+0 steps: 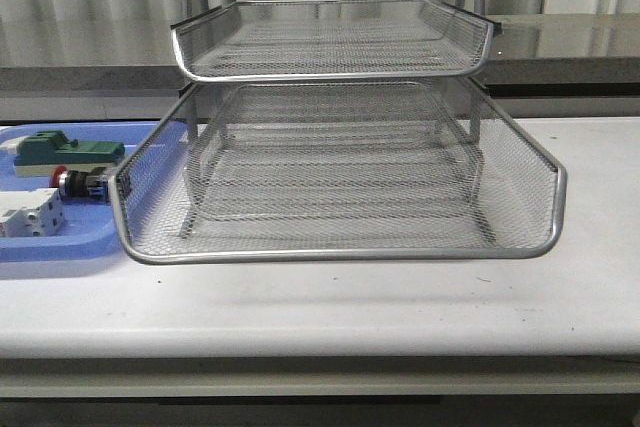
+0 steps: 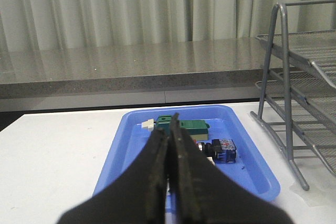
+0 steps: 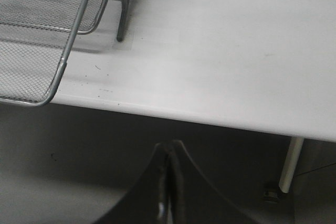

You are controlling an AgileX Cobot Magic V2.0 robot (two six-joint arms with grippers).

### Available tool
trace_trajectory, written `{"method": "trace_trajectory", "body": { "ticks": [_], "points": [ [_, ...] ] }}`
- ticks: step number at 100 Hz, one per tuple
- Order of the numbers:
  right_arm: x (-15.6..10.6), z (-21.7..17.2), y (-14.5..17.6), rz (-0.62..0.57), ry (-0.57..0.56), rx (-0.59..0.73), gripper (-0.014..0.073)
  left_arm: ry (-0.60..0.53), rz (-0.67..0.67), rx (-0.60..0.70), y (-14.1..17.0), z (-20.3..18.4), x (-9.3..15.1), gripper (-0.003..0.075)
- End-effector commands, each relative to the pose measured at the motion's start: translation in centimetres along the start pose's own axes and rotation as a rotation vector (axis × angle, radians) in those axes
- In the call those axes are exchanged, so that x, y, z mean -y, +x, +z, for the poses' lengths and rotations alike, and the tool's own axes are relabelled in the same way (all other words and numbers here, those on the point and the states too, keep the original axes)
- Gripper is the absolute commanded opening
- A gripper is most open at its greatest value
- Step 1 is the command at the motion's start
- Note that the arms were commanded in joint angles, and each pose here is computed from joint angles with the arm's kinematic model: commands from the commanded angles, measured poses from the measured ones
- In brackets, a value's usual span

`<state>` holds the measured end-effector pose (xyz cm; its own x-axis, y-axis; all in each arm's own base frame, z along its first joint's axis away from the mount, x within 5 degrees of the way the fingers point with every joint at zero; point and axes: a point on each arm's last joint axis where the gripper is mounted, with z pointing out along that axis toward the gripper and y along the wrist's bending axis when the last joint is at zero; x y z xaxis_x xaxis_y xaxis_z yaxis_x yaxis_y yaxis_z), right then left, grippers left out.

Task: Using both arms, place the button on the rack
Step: 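Release the pulled-out tier and withdraw the right gripper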

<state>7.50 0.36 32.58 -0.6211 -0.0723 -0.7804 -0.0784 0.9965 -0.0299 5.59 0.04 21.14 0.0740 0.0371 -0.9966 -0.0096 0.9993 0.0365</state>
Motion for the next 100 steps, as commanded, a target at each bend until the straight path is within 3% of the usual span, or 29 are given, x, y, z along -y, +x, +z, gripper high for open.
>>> {"method": "trace_trajectory", "body": {
  "ticks": [1, 46, 67, 100],
  "points": [
    [0.2, -0.5, -1.0, 0.001, 0.017, 0.073, -0.0071, -0.008, -0.007, 0.064, 0.6, -0.2, 0.0, -0.0020],
    [0.2, -0.5, -1.0, 0.001, 0.017, 0.073, -0.0071, -0.008, -0.007, 0.064, 0.6, -0.2, 0.0, -0.0020],
    [0.2, -0.5, -1.0, 0.001, 0.017, 0.071, -0.0071, -0.018, -0.007, 0.202, -0.7, -0.3, -0.1, -0.0020],
    [0.2, -0.5, -1.0, 0.001, 0.017, 0.071, -0.0071, -0.020, -0.007, 0.227, -0.9, -0.4, -0.1, -0.0020]
  ]
}}
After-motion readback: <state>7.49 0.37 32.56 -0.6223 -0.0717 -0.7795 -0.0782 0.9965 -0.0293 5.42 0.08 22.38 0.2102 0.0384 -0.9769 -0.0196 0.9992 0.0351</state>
